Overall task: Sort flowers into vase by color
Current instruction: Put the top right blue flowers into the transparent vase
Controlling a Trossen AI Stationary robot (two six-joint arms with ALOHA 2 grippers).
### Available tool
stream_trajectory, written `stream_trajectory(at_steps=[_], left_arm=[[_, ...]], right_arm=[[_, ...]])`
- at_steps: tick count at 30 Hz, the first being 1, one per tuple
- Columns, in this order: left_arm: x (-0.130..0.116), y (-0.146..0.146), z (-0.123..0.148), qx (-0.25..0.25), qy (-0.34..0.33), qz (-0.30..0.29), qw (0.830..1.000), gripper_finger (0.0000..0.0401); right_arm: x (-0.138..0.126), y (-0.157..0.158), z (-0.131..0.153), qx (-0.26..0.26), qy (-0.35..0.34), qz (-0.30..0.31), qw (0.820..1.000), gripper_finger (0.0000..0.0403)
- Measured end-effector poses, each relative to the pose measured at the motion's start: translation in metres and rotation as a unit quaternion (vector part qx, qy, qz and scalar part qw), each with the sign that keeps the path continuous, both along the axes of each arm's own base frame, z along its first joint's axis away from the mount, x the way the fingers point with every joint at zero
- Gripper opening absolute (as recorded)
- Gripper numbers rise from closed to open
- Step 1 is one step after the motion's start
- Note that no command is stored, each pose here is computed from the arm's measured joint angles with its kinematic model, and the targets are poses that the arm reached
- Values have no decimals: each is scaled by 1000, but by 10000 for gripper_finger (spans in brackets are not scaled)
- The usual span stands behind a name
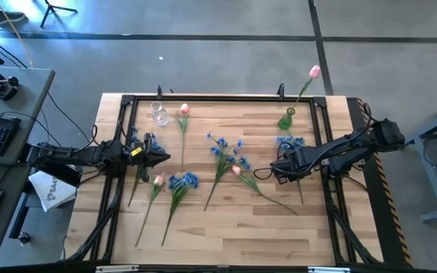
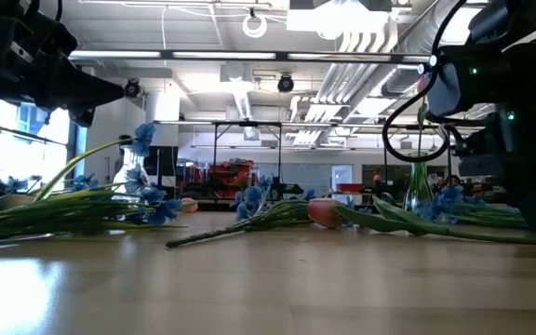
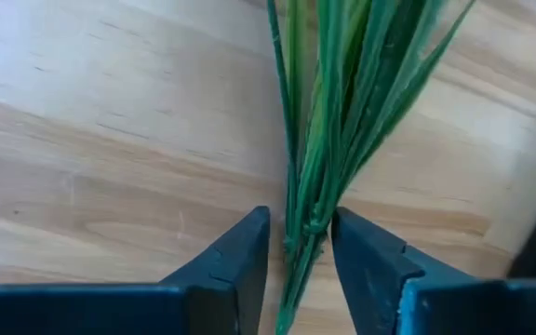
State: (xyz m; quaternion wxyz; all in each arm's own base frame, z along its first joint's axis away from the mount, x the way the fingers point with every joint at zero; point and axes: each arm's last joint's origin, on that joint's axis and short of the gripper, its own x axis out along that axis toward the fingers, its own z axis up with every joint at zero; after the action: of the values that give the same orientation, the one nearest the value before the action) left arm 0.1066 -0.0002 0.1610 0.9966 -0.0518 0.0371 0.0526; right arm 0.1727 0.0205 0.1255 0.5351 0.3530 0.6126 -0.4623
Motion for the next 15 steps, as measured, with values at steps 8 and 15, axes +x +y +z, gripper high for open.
stream_trajectory(at_steps=[8,15], left_arm=[[0,0,0,0,1,0,1000,3],[0,0,1,0,-5,0,1000,3]], right_arm=[[4,4,9,-30,-37,46,998,18],[46,17,34,-130,-304,225,917,6]])
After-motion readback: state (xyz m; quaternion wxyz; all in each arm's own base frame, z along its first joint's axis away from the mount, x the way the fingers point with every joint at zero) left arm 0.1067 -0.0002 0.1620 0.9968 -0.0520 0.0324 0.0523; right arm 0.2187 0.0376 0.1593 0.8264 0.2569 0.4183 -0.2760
